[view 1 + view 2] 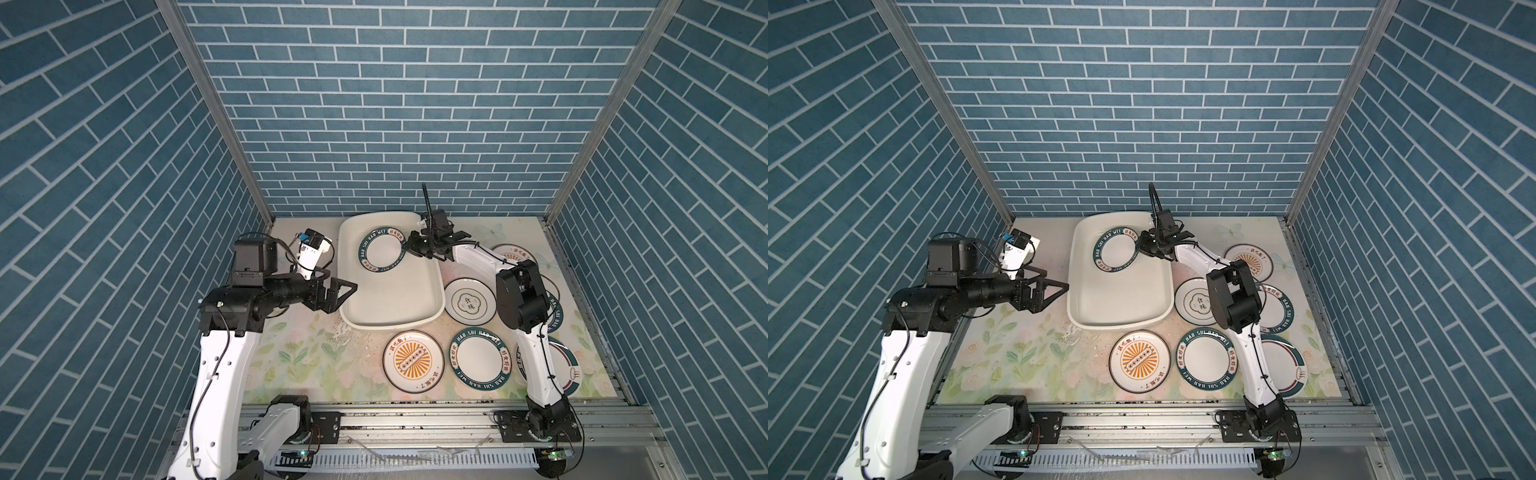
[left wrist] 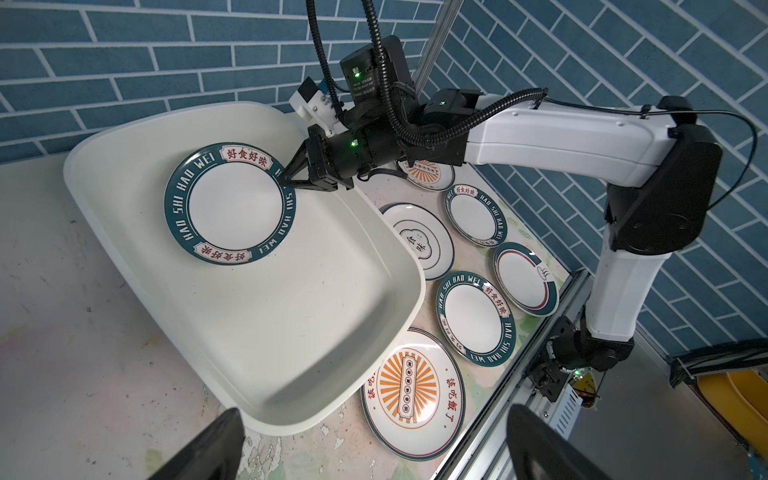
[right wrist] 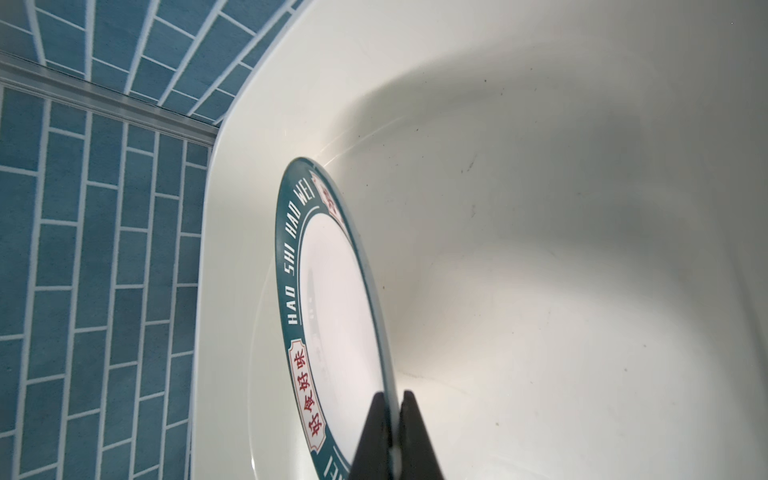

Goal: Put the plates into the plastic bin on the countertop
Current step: 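Carry the held plate over the white bin with the right gripper, then lower the plate into the bin and hold it with the right gripper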

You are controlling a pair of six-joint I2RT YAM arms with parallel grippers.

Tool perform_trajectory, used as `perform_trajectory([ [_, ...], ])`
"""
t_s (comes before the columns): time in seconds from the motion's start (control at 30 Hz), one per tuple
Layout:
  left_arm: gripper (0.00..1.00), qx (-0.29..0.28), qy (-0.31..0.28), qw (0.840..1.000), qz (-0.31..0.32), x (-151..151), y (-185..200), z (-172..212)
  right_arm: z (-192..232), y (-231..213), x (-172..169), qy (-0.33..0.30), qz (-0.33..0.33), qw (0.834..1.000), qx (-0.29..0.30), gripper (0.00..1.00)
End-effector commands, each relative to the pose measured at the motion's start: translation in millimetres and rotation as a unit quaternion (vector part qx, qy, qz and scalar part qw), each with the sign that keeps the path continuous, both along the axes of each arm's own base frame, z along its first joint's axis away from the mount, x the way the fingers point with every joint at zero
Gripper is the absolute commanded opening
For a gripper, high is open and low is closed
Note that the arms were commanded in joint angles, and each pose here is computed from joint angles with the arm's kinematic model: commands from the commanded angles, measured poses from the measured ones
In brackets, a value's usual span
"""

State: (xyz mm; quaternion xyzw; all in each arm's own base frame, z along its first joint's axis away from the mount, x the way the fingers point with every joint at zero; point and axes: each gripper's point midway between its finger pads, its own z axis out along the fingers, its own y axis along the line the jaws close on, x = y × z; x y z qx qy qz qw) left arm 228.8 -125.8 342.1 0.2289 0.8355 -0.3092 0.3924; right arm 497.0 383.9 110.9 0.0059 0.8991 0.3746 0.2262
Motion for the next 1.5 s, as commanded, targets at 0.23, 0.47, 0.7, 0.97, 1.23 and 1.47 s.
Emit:
perform_trajectory([
  [0.23,1.0,-0.028,-0.009,0.999,-0.027,-13,-8,8,3,13,30,-0.016,-0.031,0.999,0.031,0.02],
  [0.47,1.0,-0.033,-0.011,0.999,-0.034,-17,-10,10,-5,14,41,-0.007,-0.042,0.998,0.043,0.02],
  [0.7,1.0,-0.038,-0.011,0.998,-0.041,-19,-12,11,-12,15,44,0.009,-0.048,0.997,0.052,0.03],
  [0.97,1.0,-0.035,-0.012,0.999,-0.04,-21,-11,11,-22,18,42,0.028,-0.048,0.997,0.06,0.03],
  [1.23,1.0,-0.041,-0.014,0.998,-0.048,-27,-13,13,-28,19,41,0.039,-0.049,0.996,0.064,0.09],
  [1.47,1.0,-0.042,-0.015,0.998,-0.048,-27,-13,14,-37,18,39,0.049,-0.054,0.995,0.063,0.1],
])
